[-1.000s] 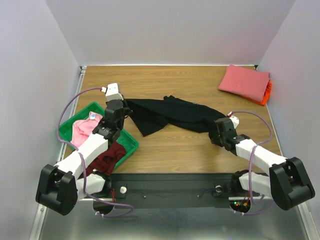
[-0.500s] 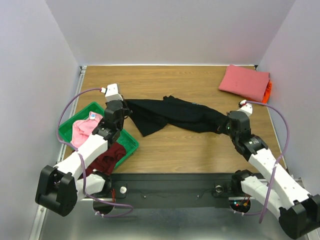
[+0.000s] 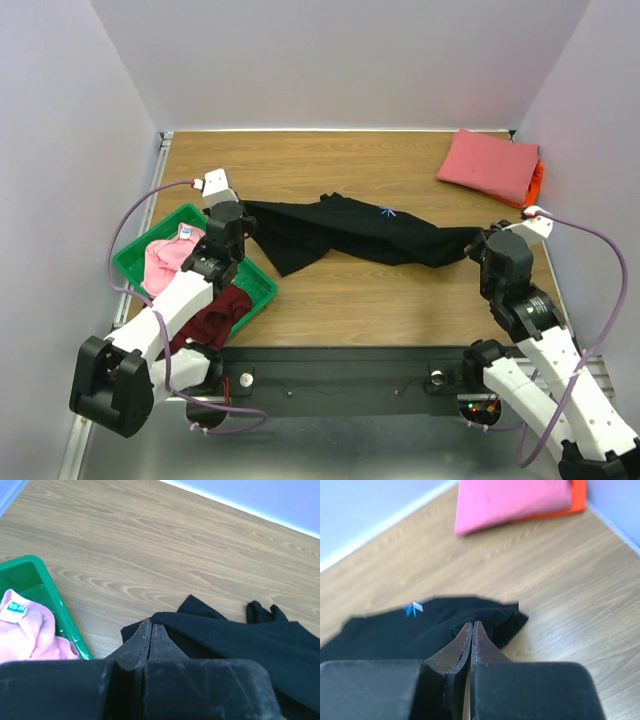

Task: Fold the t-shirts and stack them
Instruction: Flatten the tshirt out

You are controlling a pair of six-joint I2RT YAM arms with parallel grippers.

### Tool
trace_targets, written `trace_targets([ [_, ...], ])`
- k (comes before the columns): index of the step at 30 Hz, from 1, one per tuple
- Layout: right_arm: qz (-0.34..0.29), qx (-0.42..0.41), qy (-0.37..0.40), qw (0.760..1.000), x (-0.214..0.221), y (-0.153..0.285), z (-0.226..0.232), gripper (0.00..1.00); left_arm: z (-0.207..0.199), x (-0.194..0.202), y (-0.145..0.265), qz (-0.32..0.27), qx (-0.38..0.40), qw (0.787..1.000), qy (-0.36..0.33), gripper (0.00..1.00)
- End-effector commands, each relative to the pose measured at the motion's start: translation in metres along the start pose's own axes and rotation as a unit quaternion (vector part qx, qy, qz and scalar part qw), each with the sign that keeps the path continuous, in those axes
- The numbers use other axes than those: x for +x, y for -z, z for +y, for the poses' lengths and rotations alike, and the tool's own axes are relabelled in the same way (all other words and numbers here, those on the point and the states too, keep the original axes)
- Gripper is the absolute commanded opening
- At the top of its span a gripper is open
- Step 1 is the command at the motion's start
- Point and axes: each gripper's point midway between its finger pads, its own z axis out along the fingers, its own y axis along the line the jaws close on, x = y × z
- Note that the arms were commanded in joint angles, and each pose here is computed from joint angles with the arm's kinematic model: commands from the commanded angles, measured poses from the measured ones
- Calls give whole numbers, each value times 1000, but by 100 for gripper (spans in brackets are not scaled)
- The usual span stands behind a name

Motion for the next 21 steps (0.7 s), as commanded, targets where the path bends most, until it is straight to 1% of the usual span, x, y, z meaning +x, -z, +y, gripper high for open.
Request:
trace_targets([
  [1,-64,28,-29,997,-46,9,-5,0,6,-25,5,-41,-12,999,27,0],
  [5,-51,42,-17,998,-36,1,-5,0,-1,-21,5,-33,8,999,23,0],
  [6,-37,48,-8,998,-24,-5,-5,4,-2,-20,5,-31,12,999,22,0],
  [7,-28,55,0,998,-17,-10,-6,10,-4,-20,4,-29,16,999,20,0],
  [9,-15,69,19,997,-6,-16,-9,26,-7,-16,3,-22,23,999,17,0],
  [10,6,74,48,996,6,-24,-8,48,-8,-14,1,-17,24,999,14,0],
  [11,32,51,59,996,18,-27,2,56,-11,-14,1,-15,31,999,14,0],
  [12,54,38,69,995,30,-31,8,61,-12,-13,1,-12,34,999,12,0],
  [13,76,21,74,994,42,-34,14,62,-13,-12,1,-11,34,999,12,0],
  [14,117,-14,81,990,71,-38,26,63,-13,-12,0,-11,34,999,12,0],
  [15,136,-28,84,987,88,-37,32,65,-12,-12,1,-12,34,999,12,0],
  [17,165,-43,93,981,119,-36,35,66,-12,-12,1,-13,33,999,13,0],
  [18,181,-55,95,977,134,-34,44,66,-12,-13,2,-15,33,999,16,0],
  [21,213,-68,107,969,161,-29,52,66,-12,-12,1,-13,33,999,15,0],
])
